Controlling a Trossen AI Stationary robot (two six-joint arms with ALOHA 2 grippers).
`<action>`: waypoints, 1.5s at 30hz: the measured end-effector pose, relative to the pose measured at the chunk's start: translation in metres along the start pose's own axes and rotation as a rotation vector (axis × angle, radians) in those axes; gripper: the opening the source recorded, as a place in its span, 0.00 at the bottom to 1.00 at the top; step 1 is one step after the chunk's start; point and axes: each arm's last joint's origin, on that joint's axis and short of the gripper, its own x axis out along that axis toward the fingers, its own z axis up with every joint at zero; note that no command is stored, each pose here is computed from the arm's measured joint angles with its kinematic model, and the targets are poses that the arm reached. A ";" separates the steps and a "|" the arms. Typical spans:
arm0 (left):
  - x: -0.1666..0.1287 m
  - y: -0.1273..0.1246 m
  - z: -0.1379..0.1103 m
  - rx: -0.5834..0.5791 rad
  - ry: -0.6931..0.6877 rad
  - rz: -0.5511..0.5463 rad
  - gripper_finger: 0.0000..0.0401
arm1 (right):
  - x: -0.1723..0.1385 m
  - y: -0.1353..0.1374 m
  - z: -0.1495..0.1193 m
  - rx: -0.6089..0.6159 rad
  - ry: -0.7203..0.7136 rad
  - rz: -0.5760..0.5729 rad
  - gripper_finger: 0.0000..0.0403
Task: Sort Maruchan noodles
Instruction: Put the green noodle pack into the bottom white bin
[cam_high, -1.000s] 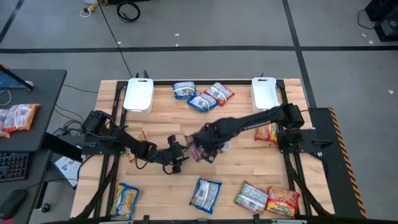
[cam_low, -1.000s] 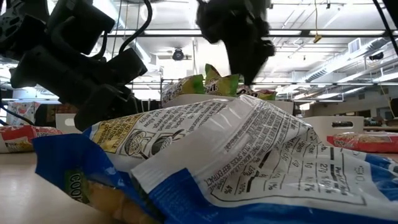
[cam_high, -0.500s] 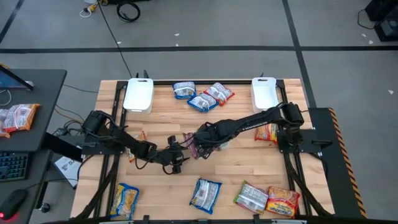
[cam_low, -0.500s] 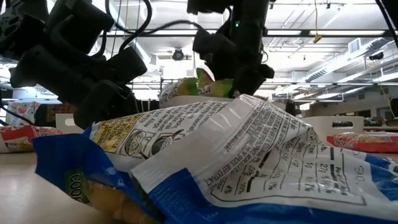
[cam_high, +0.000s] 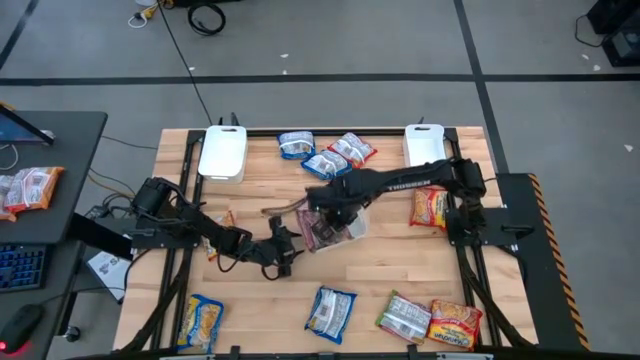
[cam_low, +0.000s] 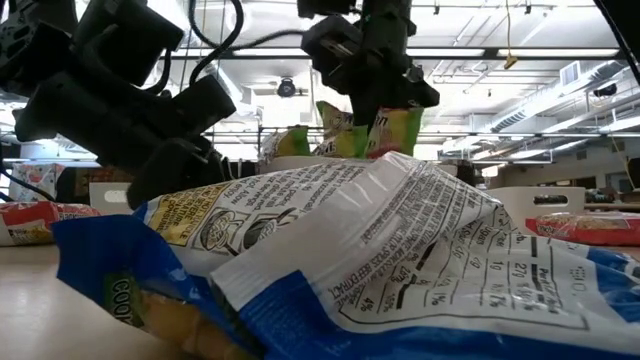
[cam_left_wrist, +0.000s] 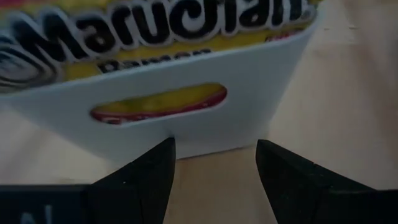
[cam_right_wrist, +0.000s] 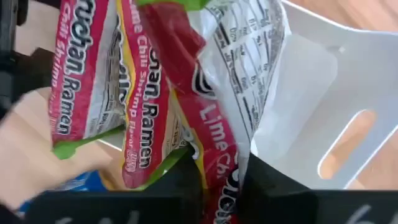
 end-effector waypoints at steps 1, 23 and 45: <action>0.000 0.001 0.000 0.015 -0.003 0.018 0.56 | -0.001 -0.003 0.003 0.023 0.027 0.014 0.14; 0.011 -0.022 0.040 0.193 -0.029 0.007 0.56 | 0.037 -0.020 0.003 0.240 0.119 0.054 0.15; -0.030 -0.012 0.053 0.095 0.131 -0.006 0.56 | -0.011 -0.022 -0.003 -0.020 -0.105 0.078 0.59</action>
